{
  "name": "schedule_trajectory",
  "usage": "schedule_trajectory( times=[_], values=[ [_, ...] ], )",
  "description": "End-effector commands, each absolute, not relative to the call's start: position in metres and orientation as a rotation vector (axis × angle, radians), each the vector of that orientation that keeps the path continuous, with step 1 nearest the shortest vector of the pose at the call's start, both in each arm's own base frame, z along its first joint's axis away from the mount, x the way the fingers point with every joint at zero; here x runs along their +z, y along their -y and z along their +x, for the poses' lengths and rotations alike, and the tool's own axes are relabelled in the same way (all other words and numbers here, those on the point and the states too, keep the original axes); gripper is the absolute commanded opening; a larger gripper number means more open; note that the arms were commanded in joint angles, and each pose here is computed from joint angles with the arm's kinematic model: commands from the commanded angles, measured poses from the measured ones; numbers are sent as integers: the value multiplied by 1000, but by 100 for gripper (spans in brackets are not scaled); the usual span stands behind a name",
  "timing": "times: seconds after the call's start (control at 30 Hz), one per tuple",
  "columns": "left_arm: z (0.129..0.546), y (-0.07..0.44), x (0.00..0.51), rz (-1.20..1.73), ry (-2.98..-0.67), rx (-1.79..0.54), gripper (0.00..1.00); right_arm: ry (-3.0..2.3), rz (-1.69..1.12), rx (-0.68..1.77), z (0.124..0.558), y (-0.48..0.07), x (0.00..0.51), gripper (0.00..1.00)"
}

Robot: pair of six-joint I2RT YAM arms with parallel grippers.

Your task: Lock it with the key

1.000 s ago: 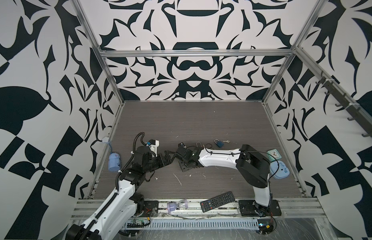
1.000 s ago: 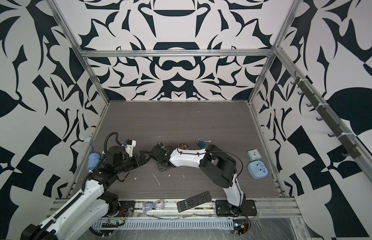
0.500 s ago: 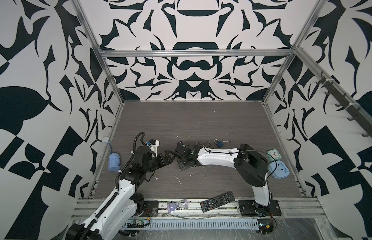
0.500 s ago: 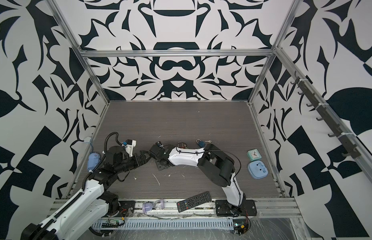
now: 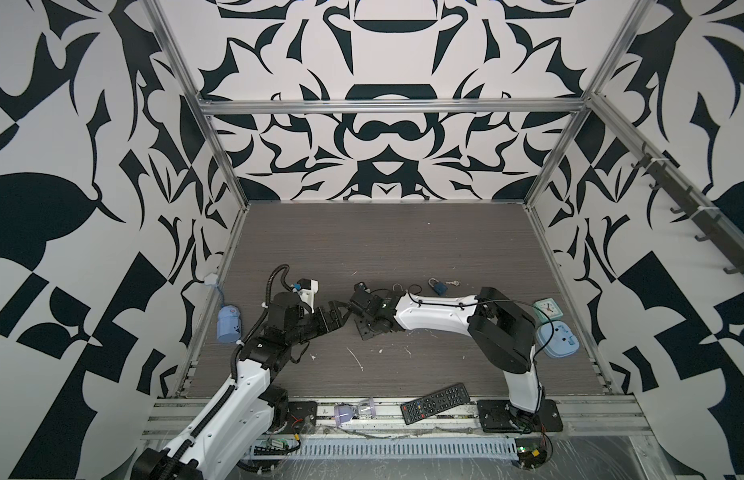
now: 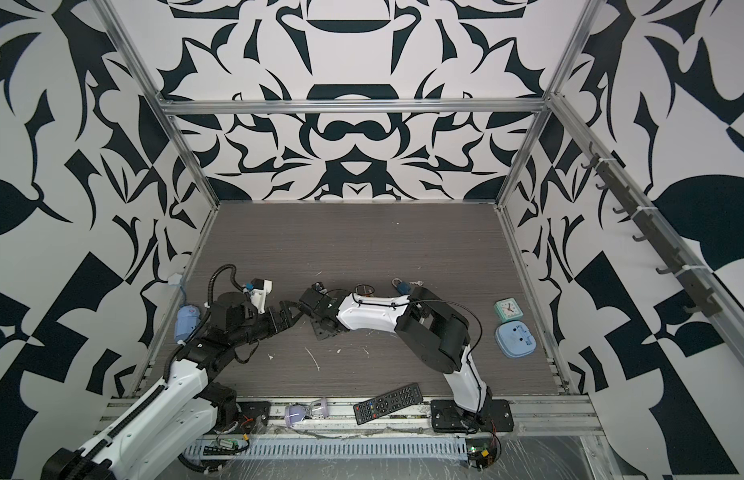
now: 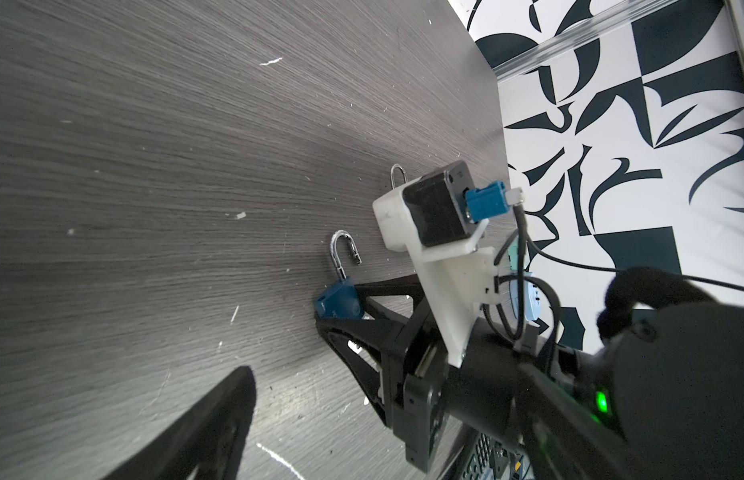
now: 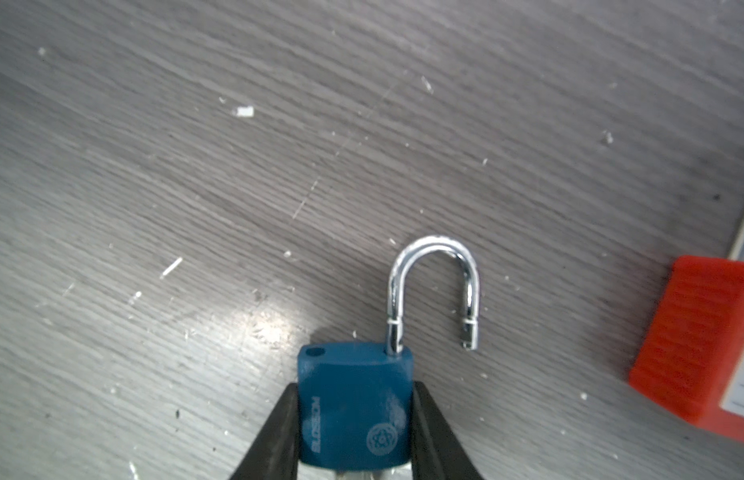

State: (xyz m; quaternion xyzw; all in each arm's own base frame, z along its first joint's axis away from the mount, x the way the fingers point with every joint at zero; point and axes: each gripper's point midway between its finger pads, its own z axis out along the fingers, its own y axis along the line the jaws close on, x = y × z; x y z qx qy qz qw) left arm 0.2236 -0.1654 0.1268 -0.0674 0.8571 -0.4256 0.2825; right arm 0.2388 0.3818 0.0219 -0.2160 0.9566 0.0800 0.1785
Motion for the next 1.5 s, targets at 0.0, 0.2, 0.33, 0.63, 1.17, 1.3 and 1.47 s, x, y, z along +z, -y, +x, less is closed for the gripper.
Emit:
schedule_trajectory(
  times=[0.0,0.2,0.33,0.63,1.17,1.3,1.47],
  values=[
    [223,165,126,-177,-2291,-1138,99,-2762,-616,194,232,-372,6,33],
    [223,165,125,-182,-2296,-1141,99,-2763,-607,205,232,-370,8,26],
    [223,165,124,-185,-2301,-1142,99,-2755,-604,215,233,-371,12,21],
    [225,167,123,-187,-2304,-1149,99,-2749,-592,234,235,-370,19,0],
    [228,171,129,-153,-2312,-1154,99,-2656,-619,335,237,-361,53,0],
    [228,173,130,-140,-2313,-1170,99,-2621,-648,361,235,-357,65,0],
    [226,179,135,-105,-2299,-1218,100,-2556,-722,379,234,-347,80,0]
  ],
)
